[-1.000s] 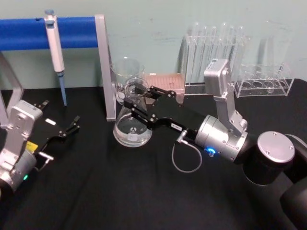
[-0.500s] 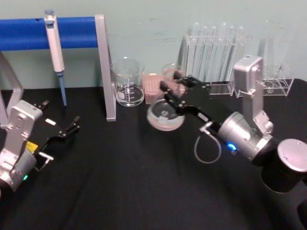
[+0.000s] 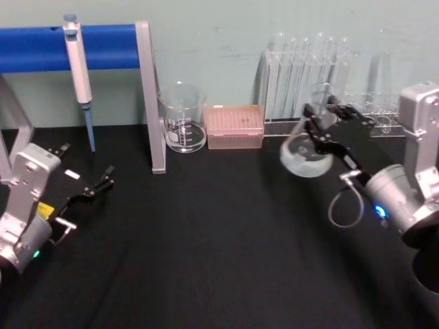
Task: Grasp the erlenmeyer flask with one hand, shake it three times, then place it back.
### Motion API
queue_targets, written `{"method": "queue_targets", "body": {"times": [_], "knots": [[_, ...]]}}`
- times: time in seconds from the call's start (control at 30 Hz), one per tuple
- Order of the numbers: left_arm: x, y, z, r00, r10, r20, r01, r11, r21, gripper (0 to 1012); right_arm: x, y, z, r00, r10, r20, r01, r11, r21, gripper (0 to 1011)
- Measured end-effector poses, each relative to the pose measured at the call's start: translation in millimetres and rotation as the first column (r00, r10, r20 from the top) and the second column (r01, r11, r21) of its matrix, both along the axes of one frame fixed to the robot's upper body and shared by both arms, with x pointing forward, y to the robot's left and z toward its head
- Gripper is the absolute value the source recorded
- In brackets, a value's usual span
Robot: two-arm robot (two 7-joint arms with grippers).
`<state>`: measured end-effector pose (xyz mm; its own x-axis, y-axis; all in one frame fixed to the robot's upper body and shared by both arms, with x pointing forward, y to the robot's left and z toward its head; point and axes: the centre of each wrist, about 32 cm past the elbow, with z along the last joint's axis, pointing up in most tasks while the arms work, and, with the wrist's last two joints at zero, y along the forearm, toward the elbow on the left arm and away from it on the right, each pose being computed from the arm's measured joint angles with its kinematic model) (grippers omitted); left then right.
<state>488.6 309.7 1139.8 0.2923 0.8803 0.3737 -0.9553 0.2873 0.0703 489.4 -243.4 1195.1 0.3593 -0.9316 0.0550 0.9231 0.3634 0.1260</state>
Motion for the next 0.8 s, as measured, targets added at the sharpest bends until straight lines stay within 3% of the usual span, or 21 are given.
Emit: {"method": "queue_targets", "body": {"times": [0.2,0.37,0.63,0.8], "knots": [[0.0,0.0,0.0,1.0000,0.000,0.000,0.000,1.0000,0.000,1001,-3.6,-7.5,-1.8,0.997,-0.071,-0.010,0.071,0.997,-0.002,449],[0.0,0.0,0.0,1.0000,0.000,0.000,0.000,1.0000,0.000,1001,0.2,-7.4,-1.6,0.998,-0.066,-0.011,0.066,0.998,-0.006,450],[0.0,0.0,0.0,1.0000,0.000,0.000,0.000,1.0000,0.000,1001,15.2,7.0,-0.9,0.997,0.078,-0.016,-0.078,0.997,-0.019,449],[0.0,0.0,0.0,1.0000,0.000,0.000,0.000,1.0000,0.000,1001,26.6,23.8,0.7,0.979,0.203,-0.012,-0.203,0.979,-0.021,449]]}}
